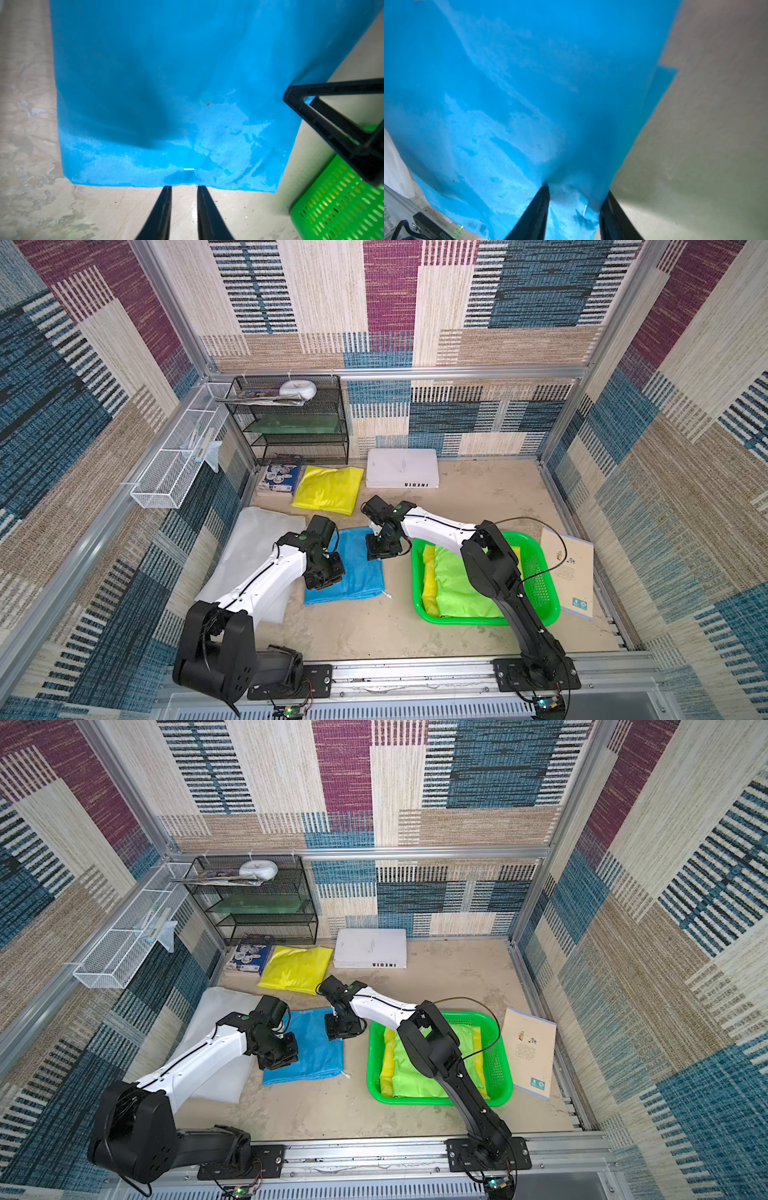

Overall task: Put the folded raincoat in the basket
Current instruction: Pick up the raincoat from the center of the board.

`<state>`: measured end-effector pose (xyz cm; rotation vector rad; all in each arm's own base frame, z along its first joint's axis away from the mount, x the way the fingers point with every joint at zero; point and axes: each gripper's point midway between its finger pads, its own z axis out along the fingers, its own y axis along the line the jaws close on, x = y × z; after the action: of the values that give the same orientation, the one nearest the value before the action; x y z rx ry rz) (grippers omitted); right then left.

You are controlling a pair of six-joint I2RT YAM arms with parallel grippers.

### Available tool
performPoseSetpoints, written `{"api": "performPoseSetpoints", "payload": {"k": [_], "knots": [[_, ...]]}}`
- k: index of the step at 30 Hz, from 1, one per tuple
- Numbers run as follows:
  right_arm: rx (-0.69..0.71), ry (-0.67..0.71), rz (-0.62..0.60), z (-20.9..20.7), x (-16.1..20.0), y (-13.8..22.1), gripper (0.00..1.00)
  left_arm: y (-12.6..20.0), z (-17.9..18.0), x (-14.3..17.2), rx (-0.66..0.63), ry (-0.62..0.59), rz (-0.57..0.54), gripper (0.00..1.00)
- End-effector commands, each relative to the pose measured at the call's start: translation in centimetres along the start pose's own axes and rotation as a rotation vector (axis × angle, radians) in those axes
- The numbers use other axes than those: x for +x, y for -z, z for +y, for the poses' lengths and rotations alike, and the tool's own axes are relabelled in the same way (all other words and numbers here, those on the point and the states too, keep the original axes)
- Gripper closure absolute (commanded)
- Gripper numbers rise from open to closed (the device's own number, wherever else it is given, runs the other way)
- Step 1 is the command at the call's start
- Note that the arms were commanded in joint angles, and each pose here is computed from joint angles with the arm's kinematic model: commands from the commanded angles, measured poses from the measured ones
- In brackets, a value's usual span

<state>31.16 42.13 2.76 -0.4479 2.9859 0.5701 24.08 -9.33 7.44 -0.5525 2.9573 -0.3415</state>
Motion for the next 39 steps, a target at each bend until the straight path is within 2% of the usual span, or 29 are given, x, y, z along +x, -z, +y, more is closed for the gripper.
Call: {"api": "performPoseSetpoints", "payload": {"k": [1,6,10,14,16,19,23,29,39], "knots": [[-0.006,-0.011,0.020,-0.1,0.5,-0.9,0.62,0.3,0.3,-0.1,-0.010,-0.004,-0.002,0.73],[0.010,0.023,0.015,-0.5,0.1,-0.3,0.80,0.8,1.2,-0.6,-0.050,0.011,-0.033,0.73],[0.073,0.079,0.021,-1.8,-0.3,1.0,0.95,2.1,2.0,-1.5,-0.071,0.036,-0.089,0.72],[0.133,0.117,0.053,-3.5,0.5,1.5,1.00,2.9,1.3,-2.1,-0.010,0.038,-0.113,0.67],[0.160,0.139,0.068,-4.2,1.0,1.7,1.00,2.9,0.8,-2.3,0.045,0.067,-0.101,0.66],[0.195,0.166,0.086,-5.0,1.3,1.9,0.98,2.2,1.0,-2.7,0.062,0.093,-0.096,0.63],[0.200,0.169,0.079,-5.4,0.8,2.1,0.93,0.3,1.7,-3.4,0.028,0.098,-0.089,0.62],[0.179,0.162,0.086,-5.4,0.7,1.8,0.91,-2.2,3.7,-4.4,-0.068,0.119,-0.097,0.62],[0.164,0.163,0.096,-5.3,0.9,1.4,0.87,-4.8,3.0,-5.4,0.013,0.095,-0.157,0.63]]}}
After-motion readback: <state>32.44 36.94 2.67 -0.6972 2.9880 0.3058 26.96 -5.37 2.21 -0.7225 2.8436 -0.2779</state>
